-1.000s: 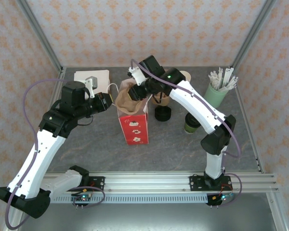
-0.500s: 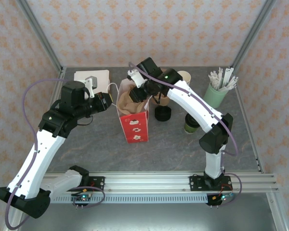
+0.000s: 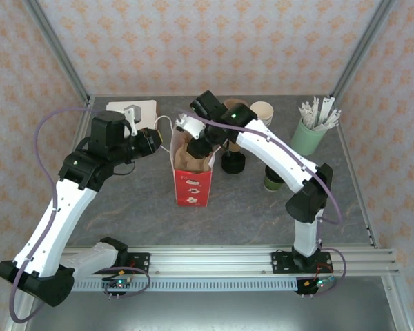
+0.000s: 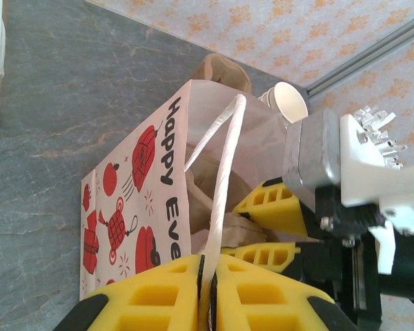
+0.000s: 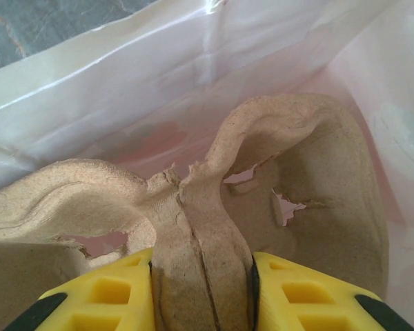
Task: Pack the takeout coffee
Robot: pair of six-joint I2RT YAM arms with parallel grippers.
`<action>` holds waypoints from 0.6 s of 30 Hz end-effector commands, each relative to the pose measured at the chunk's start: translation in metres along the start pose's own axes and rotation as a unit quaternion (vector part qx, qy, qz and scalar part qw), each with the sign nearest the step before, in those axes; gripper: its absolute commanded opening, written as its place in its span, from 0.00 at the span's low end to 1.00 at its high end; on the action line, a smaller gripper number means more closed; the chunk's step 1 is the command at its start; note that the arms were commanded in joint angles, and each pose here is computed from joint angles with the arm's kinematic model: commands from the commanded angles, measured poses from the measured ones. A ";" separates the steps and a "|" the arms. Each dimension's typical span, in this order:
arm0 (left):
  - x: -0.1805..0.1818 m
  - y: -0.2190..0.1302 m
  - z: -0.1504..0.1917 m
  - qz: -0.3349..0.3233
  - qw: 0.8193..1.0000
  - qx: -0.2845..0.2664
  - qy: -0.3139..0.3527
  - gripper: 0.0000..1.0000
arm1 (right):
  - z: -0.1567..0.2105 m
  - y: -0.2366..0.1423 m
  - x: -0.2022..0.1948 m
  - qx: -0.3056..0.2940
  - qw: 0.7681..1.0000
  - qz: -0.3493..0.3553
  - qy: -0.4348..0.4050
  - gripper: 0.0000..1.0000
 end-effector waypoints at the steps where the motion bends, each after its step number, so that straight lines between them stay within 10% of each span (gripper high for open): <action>1: -0.006 -0.006 -0.008 0.009 1.000 -0.020 0.016 0.14 | 0.002 -0.007 0.006 0.024 0.999 0.022 -0.042 0.33; 18: -0.006 -0.009 -0.004 0.024 0.999 -0.022 -0.001 0.13 | 0.001 0.026 0.005 0.076 0.995 0.018 -0.060 0.32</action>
Point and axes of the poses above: each hand's point on the last joint's axis, 136 mm out from that joint toward the fingers, its own y axis out along the fingers, its own x axis along the line the jaws close on, z = x × y, the point moved 10 cm from there along -y, back along the fingers, and after that the axes turned 1 degree about y, right-handed, at the moved point
